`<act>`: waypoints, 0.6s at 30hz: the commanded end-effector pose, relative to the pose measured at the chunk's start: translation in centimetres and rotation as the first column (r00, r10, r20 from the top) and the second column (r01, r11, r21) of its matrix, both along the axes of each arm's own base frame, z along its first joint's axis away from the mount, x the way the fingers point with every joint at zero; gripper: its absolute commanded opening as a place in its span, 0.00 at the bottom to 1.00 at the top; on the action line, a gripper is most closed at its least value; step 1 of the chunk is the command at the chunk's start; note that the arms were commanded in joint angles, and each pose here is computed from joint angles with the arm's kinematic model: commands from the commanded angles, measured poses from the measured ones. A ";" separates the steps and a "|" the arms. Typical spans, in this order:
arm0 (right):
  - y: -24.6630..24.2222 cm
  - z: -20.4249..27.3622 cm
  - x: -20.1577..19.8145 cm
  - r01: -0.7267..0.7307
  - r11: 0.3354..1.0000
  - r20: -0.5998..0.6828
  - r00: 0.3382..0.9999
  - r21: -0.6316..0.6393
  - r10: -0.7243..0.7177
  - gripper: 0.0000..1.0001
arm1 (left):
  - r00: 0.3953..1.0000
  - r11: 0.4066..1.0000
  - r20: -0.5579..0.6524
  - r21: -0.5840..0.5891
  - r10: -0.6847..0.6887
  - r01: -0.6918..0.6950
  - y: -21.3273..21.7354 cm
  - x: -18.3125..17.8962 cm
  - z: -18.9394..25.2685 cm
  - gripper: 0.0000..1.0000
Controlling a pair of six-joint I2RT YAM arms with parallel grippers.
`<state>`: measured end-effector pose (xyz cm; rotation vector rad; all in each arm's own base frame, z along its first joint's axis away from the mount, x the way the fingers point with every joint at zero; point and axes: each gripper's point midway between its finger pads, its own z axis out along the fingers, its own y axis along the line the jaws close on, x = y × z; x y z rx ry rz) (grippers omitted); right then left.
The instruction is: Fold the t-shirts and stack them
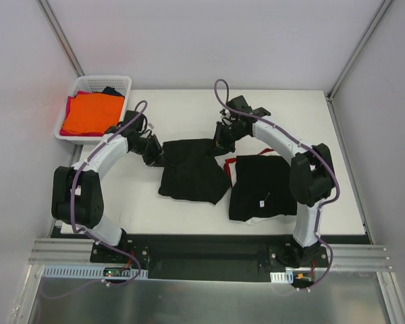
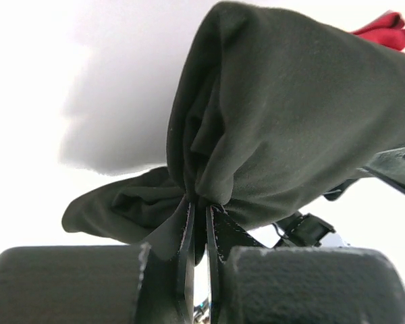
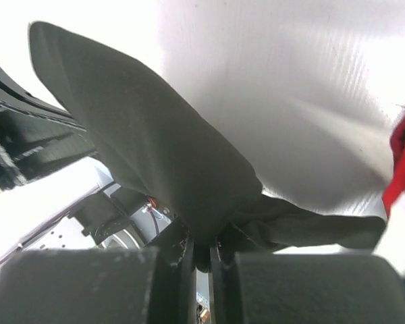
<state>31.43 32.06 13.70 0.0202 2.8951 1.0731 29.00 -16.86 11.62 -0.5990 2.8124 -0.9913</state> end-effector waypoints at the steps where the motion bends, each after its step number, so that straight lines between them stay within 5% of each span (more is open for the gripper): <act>1: -0.7 3.6 -1.1 -0.017 1.000 0.055 0.998 0.021 0.015 0.01 | 0.997 1.000 0.076 -0.005 0.007 -0.006 -0.5 1.0 4.4 0.00; 18: -4.1 9.1 -1.2 0.026 1.000 0.127 0.992 0.002 -0.026 0.01 | 0.981 0.997 0.174 0.004 -0.081 0.081 -3.5 0.9 9.5 0.00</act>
